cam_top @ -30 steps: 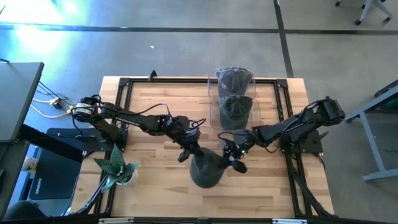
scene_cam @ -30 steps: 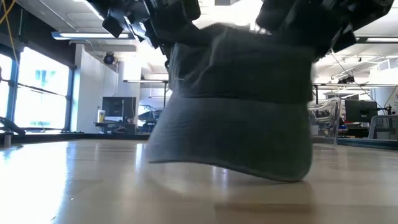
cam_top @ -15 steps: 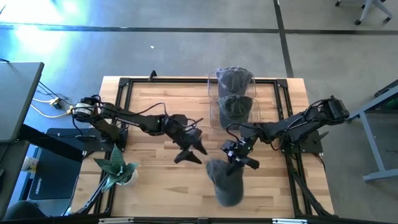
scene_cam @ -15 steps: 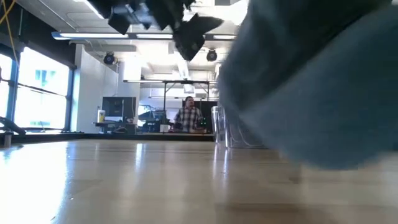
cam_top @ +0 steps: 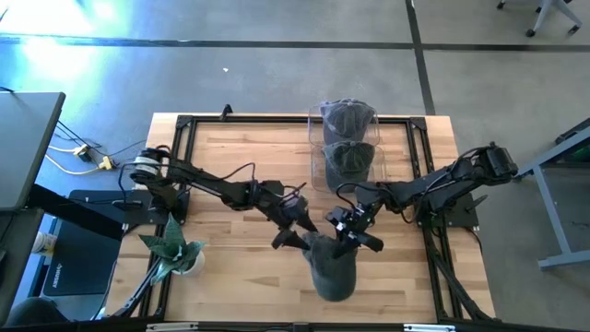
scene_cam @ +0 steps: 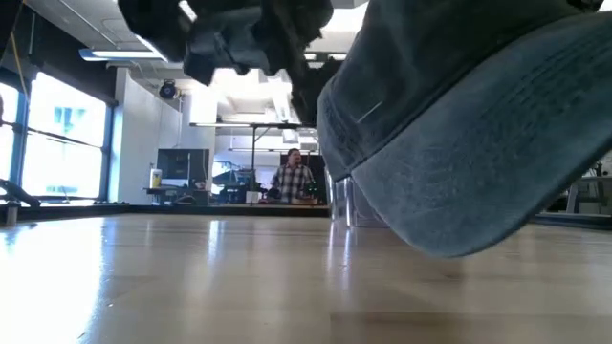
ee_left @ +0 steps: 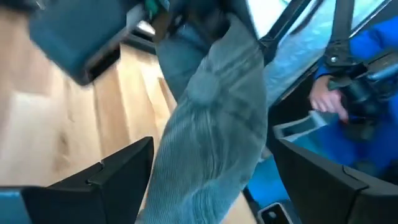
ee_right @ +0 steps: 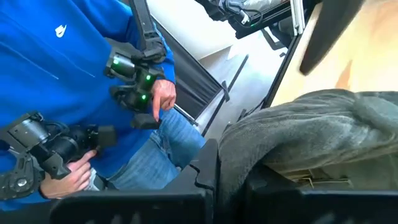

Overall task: Pick & Place hat
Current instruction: Put the black cap into the bottom transparent bin

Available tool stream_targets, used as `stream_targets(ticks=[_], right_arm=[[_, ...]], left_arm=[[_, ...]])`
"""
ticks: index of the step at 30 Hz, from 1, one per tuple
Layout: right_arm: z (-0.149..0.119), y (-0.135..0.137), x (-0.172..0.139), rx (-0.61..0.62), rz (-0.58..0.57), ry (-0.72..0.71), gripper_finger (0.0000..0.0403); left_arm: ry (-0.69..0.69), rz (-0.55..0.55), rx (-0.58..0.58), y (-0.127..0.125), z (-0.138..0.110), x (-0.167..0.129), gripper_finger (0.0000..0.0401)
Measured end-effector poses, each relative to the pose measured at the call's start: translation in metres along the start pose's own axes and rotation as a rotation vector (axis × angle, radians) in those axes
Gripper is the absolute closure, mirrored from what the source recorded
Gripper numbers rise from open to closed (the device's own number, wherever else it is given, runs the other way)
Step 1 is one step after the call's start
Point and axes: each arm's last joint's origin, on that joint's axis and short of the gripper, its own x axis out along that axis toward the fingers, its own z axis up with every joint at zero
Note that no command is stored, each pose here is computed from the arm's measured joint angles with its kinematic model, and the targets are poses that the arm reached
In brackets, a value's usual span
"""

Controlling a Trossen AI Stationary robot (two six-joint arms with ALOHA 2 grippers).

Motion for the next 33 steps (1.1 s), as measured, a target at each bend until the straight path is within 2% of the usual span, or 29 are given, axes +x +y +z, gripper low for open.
stream_targets(ticks=[3,5,9,14,18,22,26,33], right_arm=[[0.0,0.0,0.0,0.006,-0.005,-0.003,0.0387],[0.0,0.0,0.0,0.007,-0.012,-0.007,0.0386],[0.0,0.0,0.0,0.022,-0.011,-0.008,0.0397],[-0.002,0.0,0.0,0.079,0.016,0.027,0.0389],[-0.005,0.003,0.002,0.125,0.067,0.075,0.0385],[-0.009,0.007,0.005,0.131,0.119,0.124,0.0396],[-0.009,0.007,0.005,0.131,0.135,0.139,0.0394],[-0.008,0.003,0.006,0.151,-0.026,0.032,0.035]], left_arm=[[-0.028,-0.051,-0.01,0.006,-0.001,0.01,0.0078],[0.002,-0.097,-0.012,0.005,0.0,0.013,0.0085],[0.061,-0.212,-0.003,0.0,0.009,0.023,0.0119],[0.184,-0.394,-0.03,-0.01,0.016,0.026,0.0204],[0.294,-0.528,-0.1,-0.018,0.013,0.025,0.0282],[0.325,-0.575,-0.108,-0.024,0.012,0.025,0.0346],[0.343,-0.59,-0.114,-0.023,0.011,0.024,0.0391],[0.317,-0.544,-0.102,-0.02,0.011,0.024,0.0397]])
